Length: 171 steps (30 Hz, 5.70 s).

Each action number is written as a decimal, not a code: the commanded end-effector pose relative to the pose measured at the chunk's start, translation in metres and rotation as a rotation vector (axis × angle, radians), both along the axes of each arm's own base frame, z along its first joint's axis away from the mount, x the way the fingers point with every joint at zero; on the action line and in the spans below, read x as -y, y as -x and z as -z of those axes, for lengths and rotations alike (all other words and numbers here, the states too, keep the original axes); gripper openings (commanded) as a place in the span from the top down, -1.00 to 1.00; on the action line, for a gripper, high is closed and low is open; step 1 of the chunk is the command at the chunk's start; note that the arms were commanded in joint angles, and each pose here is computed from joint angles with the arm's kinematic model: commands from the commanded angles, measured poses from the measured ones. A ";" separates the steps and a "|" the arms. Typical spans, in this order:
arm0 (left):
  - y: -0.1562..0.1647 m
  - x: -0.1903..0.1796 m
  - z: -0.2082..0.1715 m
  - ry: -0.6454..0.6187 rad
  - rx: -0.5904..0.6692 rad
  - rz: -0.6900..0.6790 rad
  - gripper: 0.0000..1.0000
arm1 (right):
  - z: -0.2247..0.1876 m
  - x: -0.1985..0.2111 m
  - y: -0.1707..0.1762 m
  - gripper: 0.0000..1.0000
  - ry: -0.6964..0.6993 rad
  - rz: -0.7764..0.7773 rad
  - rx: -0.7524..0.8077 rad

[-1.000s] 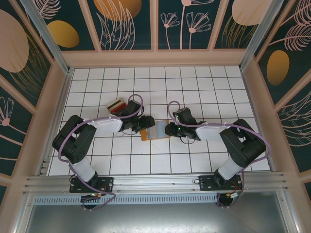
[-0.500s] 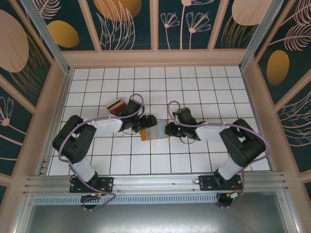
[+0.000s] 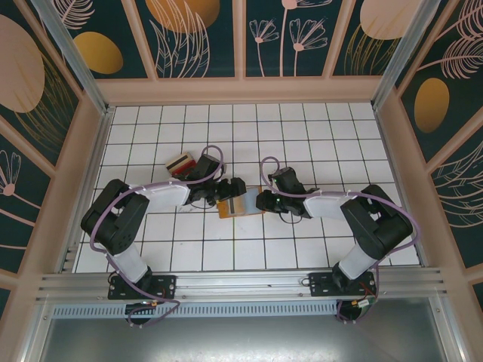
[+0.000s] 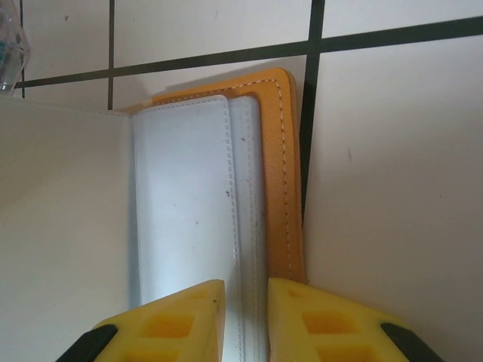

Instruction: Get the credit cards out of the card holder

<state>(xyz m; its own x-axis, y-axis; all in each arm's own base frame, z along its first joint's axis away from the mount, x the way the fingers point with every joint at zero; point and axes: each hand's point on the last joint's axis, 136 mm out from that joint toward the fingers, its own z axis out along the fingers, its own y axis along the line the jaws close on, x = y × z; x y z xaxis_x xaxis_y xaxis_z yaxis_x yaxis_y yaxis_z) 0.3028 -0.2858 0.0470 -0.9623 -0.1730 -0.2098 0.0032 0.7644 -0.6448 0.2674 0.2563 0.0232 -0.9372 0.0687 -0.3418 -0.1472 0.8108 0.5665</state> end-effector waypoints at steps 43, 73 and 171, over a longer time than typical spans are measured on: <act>0.007 0.007 -0.028 0.041 0.046 0.058 -0.97 | 0.006 0.000 0.003 0.28 0.021 0.017 -0.020; 0.000 -0.031 -0.001 -0.134 0.051 -0.062 0.73 | -0.077 -0.043 -0.017 0.61 -0.189 -0.062 0.073; 0.013 -0.032 0.027 -0.173 -0.018 -0.010 0.93 | -0.020 -0.005 -0.029 1.00 -0.198 -0.010 -0.110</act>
